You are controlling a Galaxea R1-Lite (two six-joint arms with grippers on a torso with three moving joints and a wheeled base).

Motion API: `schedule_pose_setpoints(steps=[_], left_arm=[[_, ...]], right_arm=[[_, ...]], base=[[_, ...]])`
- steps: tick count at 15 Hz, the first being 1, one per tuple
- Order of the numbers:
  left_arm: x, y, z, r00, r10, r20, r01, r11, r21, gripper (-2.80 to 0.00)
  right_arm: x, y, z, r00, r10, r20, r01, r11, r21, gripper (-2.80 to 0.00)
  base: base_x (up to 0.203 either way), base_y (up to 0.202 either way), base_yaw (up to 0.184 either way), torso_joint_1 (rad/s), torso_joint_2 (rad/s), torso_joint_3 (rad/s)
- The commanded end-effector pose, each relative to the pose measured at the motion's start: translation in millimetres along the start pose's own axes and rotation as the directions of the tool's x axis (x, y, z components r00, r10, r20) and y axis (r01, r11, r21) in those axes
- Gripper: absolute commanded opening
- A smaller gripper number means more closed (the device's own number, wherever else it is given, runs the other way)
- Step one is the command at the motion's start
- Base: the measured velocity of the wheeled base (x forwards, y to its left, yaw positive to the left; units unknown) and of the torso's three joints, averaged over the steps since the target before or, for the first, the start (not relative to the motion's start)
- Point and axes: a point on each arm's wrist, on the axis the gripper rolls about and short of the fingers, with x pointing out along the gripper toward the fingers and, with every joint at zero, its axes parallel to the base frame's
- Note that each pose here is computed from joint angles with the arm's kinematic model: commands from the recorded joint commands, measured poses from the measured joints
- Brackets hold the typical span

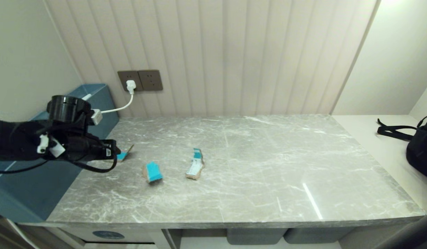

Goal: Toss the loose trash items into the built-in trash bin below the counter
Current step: Pick up the garbage

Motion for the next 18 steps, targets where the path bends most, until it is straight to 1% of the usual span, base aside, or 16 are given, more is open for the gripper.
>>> schedule_pose_setpoints(steps=[1,2,4,5,6,8,9,12,16,17,18], left_arm=[[28.9,-8.6,-4.9,1.0,0.015,-0.007,-0.015,1.0,0.009,0.0],[39.3,-12.5,-5.6,0.999,0.039,-0.003,-0.039,0.999,0.013,0.0],[58.5,-20.8,-3.6,0.998,0.055,0.022,-0.056,0.998,0.011,0.0],[65.6,-24.6,0.9,0.997,0.052,0.048,-0.052,0.999,0.007,0.0],[73.2,-27.2,2.7,0.997,0.048,0.057,-0.048,0.999,0.005,0.0],[77.2,-33.0,8.5,0.997,0.015,0.077,-0.016,1.0,0.007,0.0],[79.2,-34.1,12.7,0.996,0.012,0.088,-0.013,1.0,0.006,0.0],[87.6,-35.3,9.2,0.997,0.016,0.069,-0.017,1.0,0.019,0.0],[92.6,-34.1,6.6,0.998,0.026,0.059,-0.027,0.999,0.019,0.0],[92.5,-34.1,7.2,0.998,0.026,0.062,-0.027,0.999,0.018,-2.8],[92.9,-34.2,7.7,0.998,0.026,0.064,-0.027,0.999,0.017,-2.8]], right_arm=[[0.1,0.0,-0.4,1.0,0.0,-0.001,0.0,1.0,0.001,-2.8],[0.1,0.0,-0.4,1.0,0.0,-0.001,0.0,1.0,0.001,-2.8],[0.1,0.0,-0.4,1.0,0.0,-0.001,0.0,1.0,0.001,-2.8],[0.1,0.0,-0.4,1.0,0.0,-0.001,0.0,1.0,0.001,-2.8],[0.1,0.0,-0.4,1.0,0.0,-0.001,0.0,1.0,0.001,-2.8],[0.1,0.0,-0.4,1.0,0.0,-0.001,0.0,1.0,0.001,-2.8],[0.1,0.0,-0.4,1.0,0.0,-0.001,0.0,1.0,0.001,-2.8],[0.1,0.0,-0.4,1.0,0.0,-0.001,0.0,1.0,0.001,-2.8],[0.1,0.0,-0.4,1.0,0.0,-0.001,0.0,1.0,0.001,-2.8],[0.1,0.0,-0.4,1.0,0.0,-0.001,0.0,1.0,0.001,-2.8],[0.1,0.0,-0.4,1.0,0.0,-0.001,0.0,1.0,0.001,-2.8]], base=[[0.0,0.0,0.0,0.0,0.0,0.0],[0.0,0.0,0.0,0.0,0.0,0.0],[0.0,0.0,0.0,0.0,0.0,0.0],[0.0,0.0,0.0,0.0,0.0,0.0],[0.0,0.0,0.0,0.0,0.0,0.0],[0.0,0.0,0.0,0.0,0.0,0.0],[0.0,0.0,0.0,0.0,0.0,0.0],[0.0,0.0,0.0,0.0,0.0,0.0],[0.0,0.0,0.0,0.0,0.0,0.0],[0.0,0.0,0.0,0.0,0.0,0.0],[0.0,0.0,0.0,0.0,0.0,0.0]])
